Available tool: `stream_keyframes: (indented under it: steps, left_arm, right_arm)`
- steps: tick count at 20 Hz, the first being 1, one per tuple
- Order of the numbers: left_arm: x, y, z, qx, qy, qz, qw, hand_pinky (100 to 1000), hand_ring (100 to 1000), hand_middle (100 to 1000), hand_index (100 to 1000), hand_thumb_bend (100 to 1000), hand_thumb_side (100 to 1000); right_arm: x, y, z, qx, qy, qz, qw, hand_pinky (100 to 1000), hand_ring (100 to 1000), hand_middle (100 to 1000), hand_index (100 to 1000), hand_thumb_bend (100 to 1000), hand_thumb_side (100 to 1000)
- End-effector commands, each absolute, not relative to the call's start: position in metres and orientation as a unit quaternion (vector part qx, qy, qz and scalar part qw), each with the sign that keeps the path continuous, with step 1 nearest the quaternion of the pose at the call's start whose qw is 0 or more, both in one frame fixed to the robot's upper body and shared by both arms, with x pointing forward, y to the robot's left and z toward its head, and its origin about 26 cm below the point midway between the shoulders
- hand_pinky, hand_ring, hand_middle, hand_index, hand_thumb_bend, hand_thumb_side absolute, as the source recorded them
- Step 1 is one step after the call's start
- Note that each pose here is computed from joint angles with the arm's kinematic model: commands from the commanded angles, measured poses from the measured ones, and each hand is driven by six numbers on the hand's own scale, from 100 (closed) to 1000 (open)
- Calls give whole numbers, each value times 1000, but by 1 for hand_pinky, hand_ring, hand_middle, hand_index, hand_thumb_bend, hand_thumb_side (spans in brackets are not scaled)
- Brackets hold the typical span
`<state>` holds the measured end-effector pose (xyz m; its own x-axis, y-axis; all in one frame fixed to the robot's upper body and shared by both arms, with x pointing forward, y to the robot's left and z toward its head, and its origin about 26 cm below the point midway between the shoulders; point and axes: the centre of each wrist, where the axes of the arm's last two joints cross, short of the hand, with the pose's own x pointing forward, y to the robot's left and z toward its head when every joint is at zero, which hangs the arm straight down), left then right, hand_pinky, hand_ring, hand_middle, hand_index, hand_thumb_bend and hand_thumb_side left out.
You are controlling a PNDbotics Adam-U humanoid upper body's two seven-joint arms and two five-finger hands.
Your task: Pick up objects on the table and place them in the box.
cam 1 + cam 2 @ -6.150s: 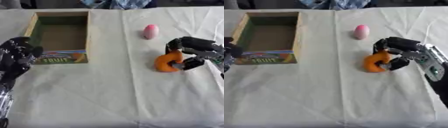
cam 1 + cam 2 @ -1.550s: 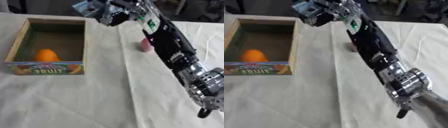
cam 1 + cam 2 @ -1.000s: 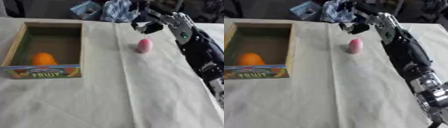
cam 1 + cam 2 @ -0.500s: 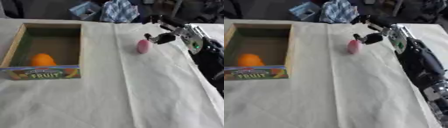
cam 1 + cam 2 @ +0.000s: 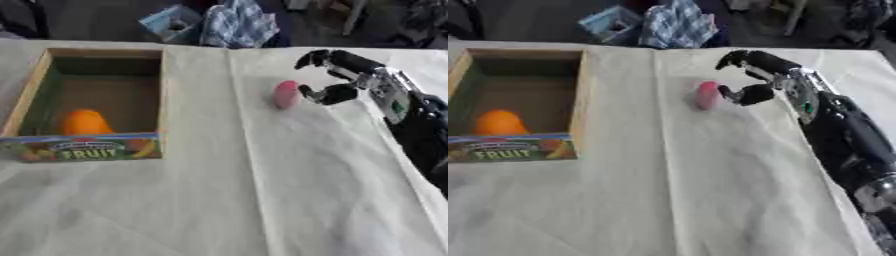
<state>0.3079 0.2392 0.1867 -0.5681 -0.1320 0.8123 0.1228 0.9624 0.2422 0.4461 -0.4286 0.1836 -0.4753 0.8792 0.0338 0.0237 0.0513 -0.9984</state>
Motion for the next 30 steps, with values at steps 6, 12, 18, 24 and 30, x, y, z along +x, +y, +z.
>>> stream_keyframes:
  steps: [6, 12, 18, 24, 30]
  left_arm:
    - [307, 242, 192, 11, -878, -141, 457, 542, 502, 506, 702, 801, 404]
    - [307, 242, 192, 11, -878, -140, 457, 540, 501, 506, 702, 806, 404]
    - [307, 242, 192, 11, -878, -141, 457, 537, 501, 505, 702, 810, 404]
    - [306, 242, 192, 12, -878, -141, 458, 535, 501, 505, 702, 816, 393]
    - [306, 243, 192, 12, -877, -142, 458, 533, 500, 505, 701, 817, 404]
  right_arm:
    - [450, -427, 187, -360, -613, 604, 361, 797, 884, 839, 866, 235, 718]
    - [452, -424, 181, -369, -604, 607, 362, 778, 850, 717, 776, 261, 659]
    - [454, -421, 178, -379, -607, 601, 357, 744, 796, 565, 653, 197, 511]
    - [457, -415, 177, -387, -628, 581, 345, 712, 753, 451, 530, 117, 264]
    - [463, -400, 192, -378, -680, 544, 316, 699, 737, 417, 491, 100, 100]
